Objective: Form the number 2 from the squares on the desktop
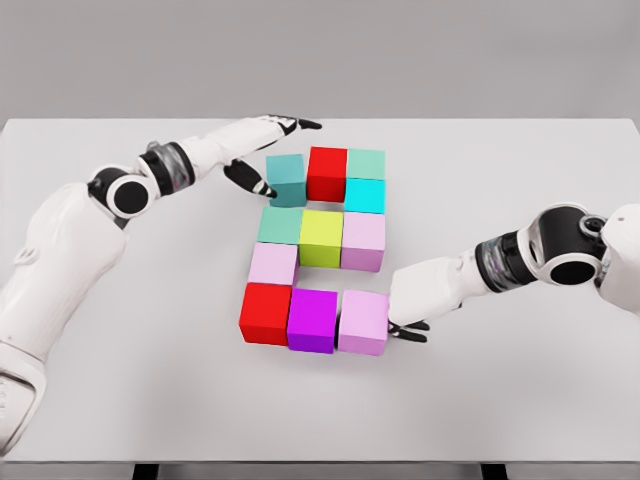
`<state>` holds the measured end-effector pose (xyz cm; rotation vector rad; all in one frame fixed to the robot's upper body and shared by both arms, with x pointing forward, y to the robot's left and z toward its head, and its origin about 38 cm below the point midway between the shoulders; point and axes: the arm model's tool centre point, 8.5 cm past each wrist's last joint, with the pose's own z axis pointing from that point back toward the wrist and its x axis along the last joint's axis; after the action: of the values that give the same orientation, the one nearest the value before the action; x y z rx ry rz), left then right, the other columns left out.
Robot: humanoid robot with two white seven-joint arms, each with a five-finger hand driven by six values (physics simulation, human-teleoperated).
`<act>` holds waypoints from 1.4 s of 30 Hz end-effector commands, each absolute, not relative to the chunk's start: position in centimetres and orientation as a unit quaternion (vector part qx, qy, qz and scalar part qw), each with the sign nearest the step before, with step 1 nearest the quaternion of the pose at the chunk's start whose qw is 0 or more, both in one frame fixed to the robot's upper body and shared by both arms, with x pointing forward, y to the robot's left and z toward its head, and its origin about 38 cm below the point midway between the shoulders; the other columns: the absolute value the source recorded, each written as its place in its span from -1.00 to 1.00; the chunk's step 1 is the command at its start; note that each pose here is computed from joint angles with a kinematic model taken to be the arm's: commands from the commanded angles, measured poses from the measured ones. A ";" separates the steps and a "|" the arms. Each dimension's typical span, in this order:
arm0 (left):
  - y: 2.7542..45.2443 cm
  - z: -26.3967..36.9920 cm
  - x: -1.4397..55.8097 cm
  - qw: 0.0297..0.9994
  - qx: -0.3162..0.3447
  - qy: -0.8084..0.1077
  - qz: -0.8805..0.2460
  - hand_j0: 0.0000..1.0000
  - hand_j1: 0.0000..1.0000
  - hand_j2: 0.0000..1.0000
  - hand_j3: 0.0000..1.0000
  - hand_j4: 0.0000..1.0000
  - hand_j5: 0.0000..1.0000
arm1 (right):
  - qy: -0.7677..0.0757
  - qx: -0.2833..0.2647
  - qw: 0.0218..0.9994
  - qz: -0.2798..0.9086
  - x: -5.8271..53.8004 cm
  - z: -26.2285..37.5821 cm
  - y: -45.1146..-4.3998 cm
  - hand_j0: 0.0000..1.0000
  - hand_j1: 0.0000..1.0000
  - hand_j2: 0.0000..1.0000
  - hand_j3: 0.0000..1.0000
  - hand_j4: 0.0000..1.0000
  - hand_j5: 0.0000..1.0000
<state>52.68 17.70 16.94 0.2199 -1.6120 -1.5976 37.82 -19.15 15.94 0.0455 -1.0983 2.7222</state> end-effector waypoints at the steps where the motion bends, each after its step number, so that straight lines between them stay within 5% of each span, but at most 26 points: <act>1: 17.8 16.5 52.8 0.425 0.087 -0.643 -0.631 1.00 1.00 1.00 1.00 1.00 1.00 | -0.374 0.017 0.103 0.921 37.8 16.0 -19.0 -0.74 -0.74 -0.74 -0.74 -0.74 -0.74; 34: 17.5 16.5 54.0 0.440 0.094 -0.643 -0.620 1.00 1.00 1.00 1.00 1.00 1.00 | -0.368 0.007 0.119 0.922 38.6 15.9 -20.1 -0.70 -0.70 -0.70 -0.70 -0.70 -0.70; 39: 17.5 16.4 54.0 0.441 0.094 -0.642 -0.620 1.00 1.00 1.00 1.00 1.00 1.00 | -0.368 0.005 0.120 0.922 38.6 15.9 -20.1 -0.56 -0.56 -0.56 -0.56 -0.56 -0.56; 42: 17.5 16.4 54.0 0.441 0.094 -0.642 -0.620 1.00 1.00 1.00 1.00 1.00 1.00 | -0.366 0.006 0.121 0.923 38.6 15.8 -20.2 0.02 0.02 0.02 0.02 0.02 0.02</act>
<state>53.93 17.46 16.31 0.2353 -1.5918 -1.5469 38.60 -20.19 15.81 0.0157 -1.0698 2.6996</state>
